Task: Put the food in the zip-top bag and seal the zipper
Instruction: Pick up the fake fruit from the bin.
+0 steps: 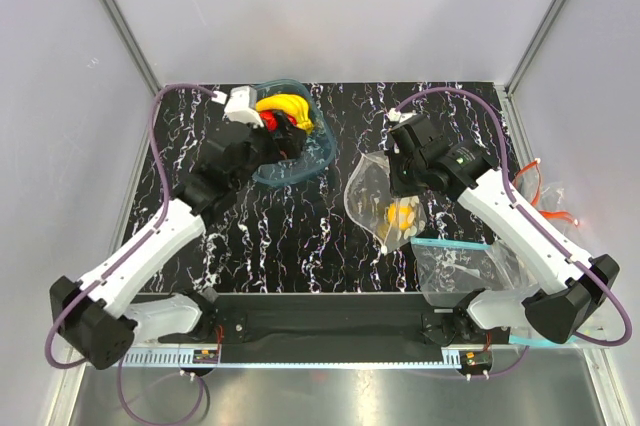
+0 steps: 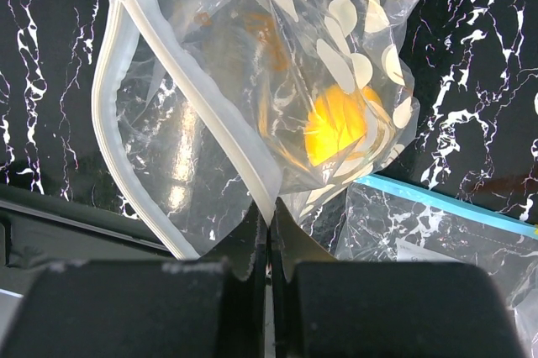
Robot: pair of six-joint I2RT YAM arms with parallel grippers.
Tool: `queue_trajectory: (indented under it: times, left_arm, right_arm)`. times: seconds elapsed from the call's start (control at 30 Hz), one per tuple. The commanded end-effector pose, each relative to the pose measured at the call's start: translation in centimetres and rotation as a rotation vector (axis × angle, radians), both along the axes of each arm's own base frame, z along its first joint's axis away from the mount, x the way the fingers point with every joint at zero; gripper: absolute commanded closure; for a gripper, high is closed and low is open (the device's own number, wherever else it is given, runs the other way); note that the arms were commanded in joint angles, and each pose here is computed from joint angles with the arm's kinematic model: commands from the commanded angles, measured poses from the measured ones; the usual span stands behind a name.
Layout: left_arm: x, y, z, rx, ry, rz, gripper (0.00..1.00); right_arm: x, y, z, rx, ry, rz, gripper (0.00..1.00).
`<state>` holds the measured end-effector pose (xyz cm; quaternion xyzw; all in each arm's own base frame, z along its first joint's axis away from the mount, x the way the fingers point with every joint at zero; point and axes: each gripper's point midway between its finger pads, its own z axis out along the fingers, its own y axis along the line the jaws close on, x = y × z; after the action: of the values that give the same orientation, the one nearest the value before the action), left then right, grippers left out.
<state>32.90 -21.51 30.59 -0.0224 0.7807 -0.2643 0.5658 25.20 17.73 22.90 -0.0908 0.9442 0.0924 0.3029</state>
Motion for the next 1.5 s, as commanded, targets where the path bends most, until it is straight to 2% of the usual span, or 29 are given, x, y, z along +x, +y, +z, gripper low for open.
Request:
queue_trajectory:
  times: [0.0,0.07,0.1,0.13,0.17,0.2,0.27,0.4,0.5,0.67,1.03,1.17,1.4,1.43,1.47]
  left_arm:
    - [4.1,2.0,-2.6,-0.024,0.020,0.087,0.01]
    - [6.1,3.2,-3.6,0.010,0.032,0.115,0.01]
    - [7.4,3.4,-5.9,0.038,0.091,0.133,0.01]
    - [8.7,4.1,-5.7,0.029,0.096,0.146,0.01]
    - [10.0,4.3,-8.1,0.048,0.156,0.155,0.01]
    - [11.4,5.1,-7.9,0.044,0.163,0.174,0.01]
    - [13.2,5.1,-11.1,0.079,0.236,0.169,0.01]
    - [16.1,4.1,-14.0,0.123,0.287,0.105,0.01]
    - [17.8,2.7,-15.9,0.081,0.316,0.061,0.04]
    - [20.4,0.1,-18.6,0.018,0.334,-0.014,0.18]
    - [24.0,-2.2,-21.1,-0.138,0.332,0.001,0.29]
    - [25.3,-2.4,-21.2,-0.198,0.281,0.026,0.36]
    - [26.6,-2.1,-19.9,-0.256,0.185,0.064,0.56]
    - [26.6,-2.1,-19.5,-0.259,0.170,0.061,0.64]
    - [26.6,-2.3,-18.7,-0.260,0.148,0.048,0.67]
  right_arm:
    - [0.3,0.2,1.3,0.040,-0.040,-0.003,1.00]
    - [0.3,0.1,1.4,0.041,-0.044,-0.002,1.00]
    - [0.3,0.1,1.4,0.041,-0.043,-0.003,1.00]
    - [0.3,0.1,1.4,0.040,-0.045,-0.001,1.00]
    - [0.3,0.1,1.4,0.037,-0.044,0.001,1.00]
    - [0.2,0.1,1.5,0.040,-0.044,0.001,1.00]
    - [0.3,0.0,1.5,0.037,-0.046,0.001,1.00]
    - [0.3,0.0,1.4,0.035,-0.045,0.003,1.00]
    - [0.5,0.1,1.2,0.032,-0.045,0.005,1.00]
    - [0.7,0.2,1.1,0.032,-0.044,0.010,1.00]
    - [0.8,0.3,1.1,0.038,-0.050,0.018,1.00]
    - [0.8,0.4,0.9,0.037,-0.046,0.023,1.00]
    - [0.6,0.4,0.9,0.043,-0.038,0.027,1.00]
    - [0.6,0.4,0.9,0.042,-0.040,0.027,1.00]
    - [0.6,0.4,0.8,0.041,-0.038,0.024,1.00]
